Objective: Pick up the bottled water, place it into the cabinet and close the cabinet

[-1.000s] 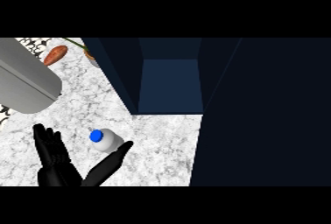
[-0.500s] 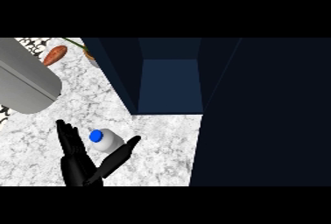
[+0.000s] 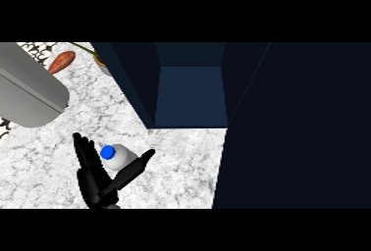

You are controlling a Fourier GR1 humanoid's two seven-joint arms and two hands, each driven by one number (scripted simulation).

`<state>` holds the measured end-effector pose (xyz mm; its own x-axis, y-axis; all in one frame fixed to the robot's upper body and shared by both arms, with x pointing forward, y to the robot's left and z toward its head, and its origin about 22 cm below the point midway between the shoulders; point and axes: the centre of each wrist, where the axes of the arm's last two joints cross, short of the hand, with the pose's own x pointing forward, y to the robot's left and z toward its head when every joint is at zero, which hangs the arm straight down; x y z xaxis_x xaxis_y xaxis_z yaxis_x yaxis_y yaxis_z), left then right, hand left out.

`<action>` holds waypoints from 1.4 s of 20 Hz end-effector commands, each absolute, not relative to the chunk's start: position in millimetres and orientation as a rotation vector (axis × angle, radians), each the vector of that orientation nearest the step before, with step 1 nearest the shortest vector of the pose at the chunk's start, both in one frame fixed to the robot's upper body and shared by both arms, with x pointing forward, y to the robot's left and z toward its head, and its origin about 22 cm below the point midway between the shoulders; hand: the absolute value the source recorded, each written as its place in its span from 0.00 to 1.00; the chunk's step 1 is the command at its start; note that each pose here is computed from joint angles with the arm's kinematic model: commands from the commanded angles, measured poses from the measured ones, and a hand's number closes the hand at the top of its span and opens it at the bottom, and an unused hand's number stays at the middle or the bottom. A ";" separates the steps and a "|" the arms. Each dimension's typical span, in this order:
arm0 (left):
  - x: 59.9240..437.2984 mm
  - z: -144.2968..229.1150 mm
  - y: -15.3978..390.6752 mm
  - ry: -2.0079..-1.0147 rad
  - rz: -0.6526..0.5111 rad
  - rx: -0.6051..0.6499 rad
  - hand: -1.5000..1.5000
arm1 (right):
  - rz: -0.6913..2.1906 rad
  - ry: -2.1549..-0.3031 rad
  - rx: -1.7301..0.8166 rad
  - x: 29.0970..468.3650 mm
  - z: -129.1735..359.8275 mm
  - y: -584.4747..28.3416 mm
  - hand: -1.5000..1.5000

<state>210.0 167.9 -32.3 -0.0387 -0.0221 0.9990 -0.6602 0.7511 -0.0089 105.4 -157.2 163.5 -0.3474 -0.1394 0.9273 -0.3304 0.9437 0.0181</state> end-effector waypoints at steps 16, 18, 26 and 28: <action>207.6 -120.1 182.6 -1.525 0.635 0.607 0.00 | 0.194 -2.019 0.286 85.4 183.9 -157.0 0.00; 205.1 -125.4 171.0 -1.531 0.637 0.562 0.00 | 0.206 -1.985 0.281 87.5 179.7 -155.1 0.00; 209.1 -131.6 171.6 -1.611 0.672 0.484 0.00 | 0.210 -1.992 0.283 87.0 185.4 -159.3 0.00; 199.2 -141.1 173.3 -1.634 0.704 0.479 1.00 | 0.202 -1.987 0.285 84.3 186.7 -161.4 0.00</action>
